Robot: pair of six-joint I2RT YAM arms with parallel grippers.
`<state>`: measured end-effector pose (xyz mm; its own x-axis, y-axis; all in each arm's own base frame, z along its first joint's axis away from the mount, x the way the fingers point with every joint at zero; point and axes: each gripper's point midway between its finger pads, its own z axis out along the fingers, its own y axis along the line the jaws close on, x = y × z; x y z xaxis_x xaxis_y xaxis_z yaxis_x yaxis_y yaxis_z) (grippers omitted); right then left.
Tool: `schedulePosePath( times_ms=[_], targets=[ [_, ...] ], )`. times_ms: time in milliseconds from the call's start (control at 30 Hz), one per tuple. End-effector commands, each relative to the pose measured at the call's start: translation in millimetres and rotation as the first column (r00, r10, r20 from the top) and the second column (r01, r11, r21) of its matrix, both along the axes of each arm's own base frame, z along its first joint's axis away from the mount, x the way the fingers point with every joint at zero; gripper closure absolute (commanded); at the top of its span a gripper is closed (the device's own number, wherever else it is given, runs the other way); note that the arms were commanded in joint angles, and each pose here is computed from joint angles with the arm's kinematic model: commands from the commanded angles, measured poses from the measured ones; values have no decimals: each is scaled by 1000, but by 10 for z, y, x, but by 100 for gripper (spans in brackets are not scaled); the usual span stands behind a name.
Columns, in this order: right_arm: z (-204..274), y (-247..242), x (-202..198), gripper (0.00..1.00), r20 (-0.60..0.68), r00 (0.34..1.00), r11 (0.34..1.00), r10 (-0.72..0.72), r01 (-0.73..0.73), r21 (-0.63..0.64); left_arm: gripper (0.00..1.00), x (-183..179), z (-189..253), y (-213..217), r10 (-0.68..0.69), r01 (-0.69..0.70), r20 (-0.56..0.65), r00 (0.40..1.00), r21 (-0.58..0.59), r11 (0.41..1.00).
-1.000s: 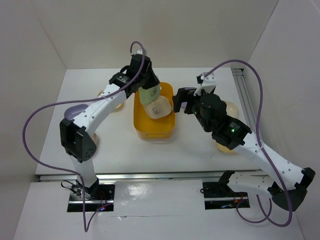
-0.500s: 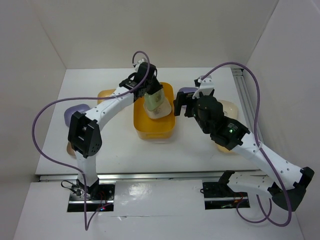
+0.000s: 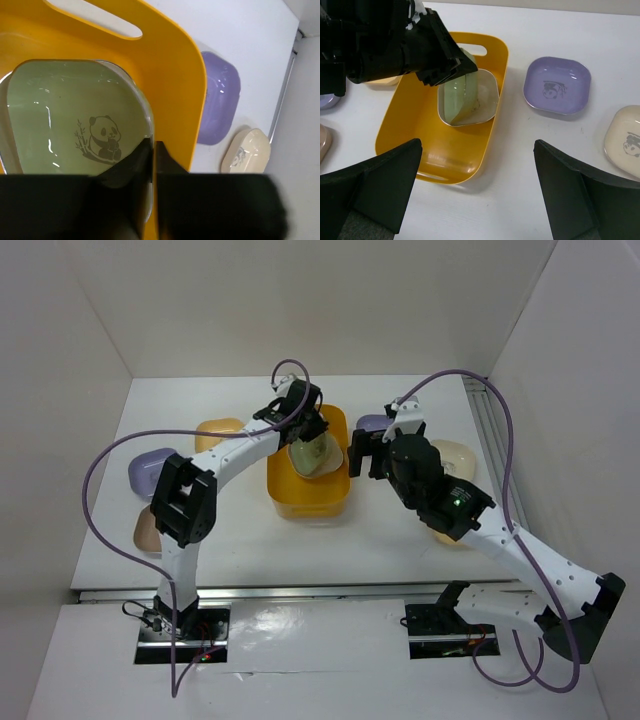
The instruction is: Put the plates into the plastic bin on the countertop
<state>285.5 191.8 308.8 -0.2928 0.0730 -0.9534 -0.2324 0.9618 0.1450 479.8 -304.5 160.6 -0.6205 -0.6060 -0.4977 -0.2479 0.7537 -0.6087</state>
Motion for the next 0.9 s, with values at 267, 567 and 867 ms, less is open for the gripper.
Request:
schedulePosePath(
  times_ms=[267, 567, 867],
  targets=[
    [97, -169, 84, 0, 32, 999, 999, -37, 36, 26, 11, -145, 986, -104, -6, 22, 204, 979, -77, 997],
    [-523, -972, 1044, 0, -127, 975, 980, -182, 191, 57, 1, -1005, 1680, 243, -30, 28, 345, 938, 12, 1000],
    [-1154, -1278, 1939, 0, -232, 948, 975, -219, 220, -24, 1, -1880, 1204, 861, -91, 44, 236, 967, 198, 979]
  ],
)
